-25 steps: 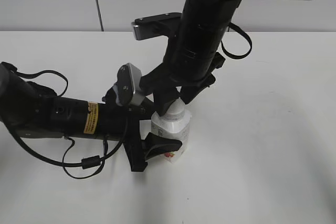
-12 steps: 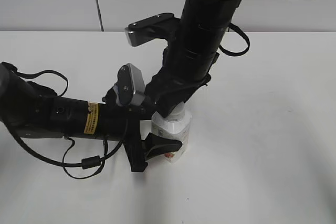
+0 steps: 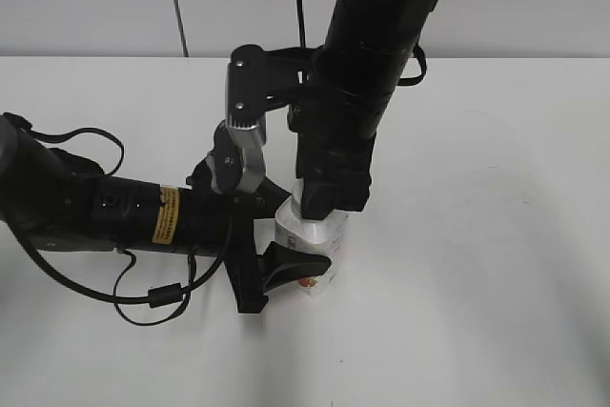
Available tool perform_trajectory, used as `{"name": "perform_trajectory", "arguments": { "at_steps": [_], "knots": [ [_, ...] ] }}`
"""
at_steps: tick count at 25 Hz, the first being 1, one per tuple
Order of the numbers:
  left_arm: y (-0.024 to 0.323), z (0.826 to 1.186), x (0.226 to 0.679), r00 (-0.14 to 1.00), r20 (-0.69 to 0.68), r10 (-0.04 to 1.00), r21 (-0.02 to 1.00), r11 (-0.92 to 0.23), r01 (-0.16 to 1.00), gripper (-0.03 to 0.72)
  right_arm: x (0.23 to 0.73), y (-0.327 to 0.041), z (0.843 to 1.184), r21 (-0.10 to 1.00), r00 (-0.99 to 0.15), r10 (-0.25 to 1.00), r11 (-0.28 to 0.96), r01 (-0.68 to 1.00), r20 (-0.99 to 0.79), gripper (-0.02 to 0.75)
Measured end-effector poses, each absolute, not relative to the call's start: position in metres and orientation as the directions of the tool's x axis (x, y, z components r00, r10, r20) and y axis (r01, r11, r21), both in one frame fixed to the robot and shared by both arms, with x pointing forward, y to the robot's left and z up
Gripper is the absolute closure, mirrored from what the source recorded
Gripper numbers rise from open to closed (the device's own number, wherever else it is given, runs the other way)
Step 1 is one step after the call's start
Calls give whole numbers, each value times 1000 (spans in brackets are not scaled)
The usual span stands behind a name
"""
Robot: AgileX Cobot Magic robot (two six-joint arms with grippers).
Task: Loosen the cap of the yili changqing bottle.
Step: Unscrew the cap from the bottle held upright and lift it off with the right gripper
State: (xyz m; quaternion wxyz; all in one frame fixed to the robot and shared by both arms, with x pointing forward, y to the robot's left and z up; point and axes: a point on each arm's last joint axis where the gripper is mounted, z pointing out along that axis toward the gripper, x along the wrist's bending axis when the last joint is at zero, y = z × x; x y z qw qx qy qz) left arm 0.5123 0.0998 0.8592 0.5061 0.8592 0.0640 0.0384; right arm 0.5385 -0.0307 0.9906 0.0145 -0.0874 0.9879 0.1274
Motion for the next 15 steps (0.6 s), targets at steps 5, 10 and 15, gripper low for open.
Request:
{"name": "perform_trajectory", "arguments": {
  "at_steps": [5, 10, 15],
  "knots": [
    [100, 859, 512, 989, 1, 149, 875, -479, 71, 207, 538, -31, 991, 246, -976, -208, 945, -216, -58, 350],
    [100, 859, 512, 989, 1, 148, 875, -479, 71, 207, 538, -31, 992, 247, -975, -215, 943, -223, -62, 350],
    [99, 859, 511, 990, 1, 142, 875, -480, 68, 207, 535, -33, 999, 247, -973, -222, 941, -231, -67, 350]
  ]
}}
